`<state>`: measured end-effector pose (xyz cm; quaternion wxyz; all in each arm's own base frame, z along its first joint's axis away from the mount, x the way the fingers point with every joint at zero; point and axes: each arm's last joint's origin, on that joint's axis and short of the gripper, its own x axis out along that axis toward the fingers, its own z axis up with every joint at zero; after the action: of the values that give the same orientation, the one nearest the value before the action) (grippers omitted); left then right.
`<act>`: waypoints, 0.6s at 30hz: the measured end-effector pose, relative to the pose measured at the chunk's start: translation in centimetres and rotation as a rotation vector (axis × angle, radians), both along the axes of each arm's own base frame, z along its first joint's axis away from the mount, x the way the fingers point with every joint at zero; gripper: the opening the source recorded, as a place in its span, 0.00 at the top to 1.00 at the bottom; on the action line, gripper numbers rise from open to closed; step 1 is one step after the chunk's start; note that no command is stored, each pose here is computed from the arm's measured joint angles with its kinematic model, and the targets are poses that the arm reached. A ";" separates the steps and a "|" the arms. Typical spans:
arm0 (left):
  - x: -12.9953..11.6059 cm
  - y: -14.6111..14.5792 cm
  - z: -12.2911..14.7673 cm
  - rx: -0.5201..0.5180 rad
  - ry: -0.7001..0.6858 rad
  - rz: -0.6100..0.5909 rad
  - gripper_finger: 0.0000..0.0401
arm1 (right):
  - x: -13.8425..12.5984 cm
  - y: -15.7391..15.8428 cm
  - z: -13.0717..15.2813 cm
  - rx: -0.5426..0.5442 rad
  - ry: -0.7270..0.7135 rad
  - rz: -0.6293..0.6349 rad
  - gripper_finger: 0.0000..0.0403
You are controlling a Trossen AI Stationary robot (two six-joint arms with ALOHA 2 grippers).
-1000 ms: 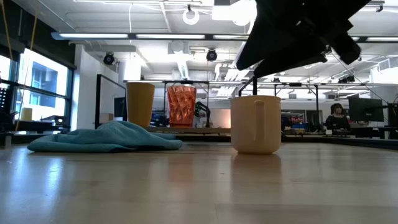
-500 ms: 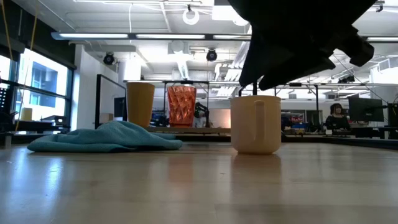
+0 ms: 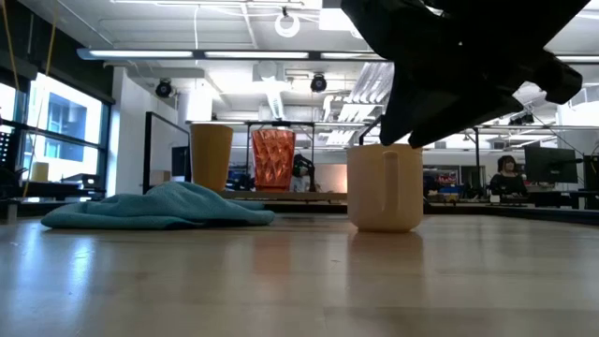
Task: Stack small to large cups/mugs on shelf
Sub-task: Put the yellow mug on the shelf
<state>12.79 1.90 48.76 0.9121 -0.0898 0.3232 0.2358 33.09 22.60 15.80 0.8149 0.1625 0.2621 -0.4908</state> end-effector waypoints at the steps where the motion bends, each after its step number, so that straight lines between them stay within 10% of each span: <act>1: 0.0 0.0 0.0 -0.001 0.000 -0.001 0.59 | 0.1 -0.1 0.0 0.000 -0.001 -0.004 0.65; 18: 0.0 -0.1 0.0 -0.016 -0.002 -0.013 0.59 | 0.9 -1.6 -0.1 0.042 0.041 -0.059 0.65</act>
<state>12.81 1.84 48.75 0.9132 -0.0952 0.3246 0.2272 34.02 21.03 15.68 0.7911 0.1772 0.2839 -0.5121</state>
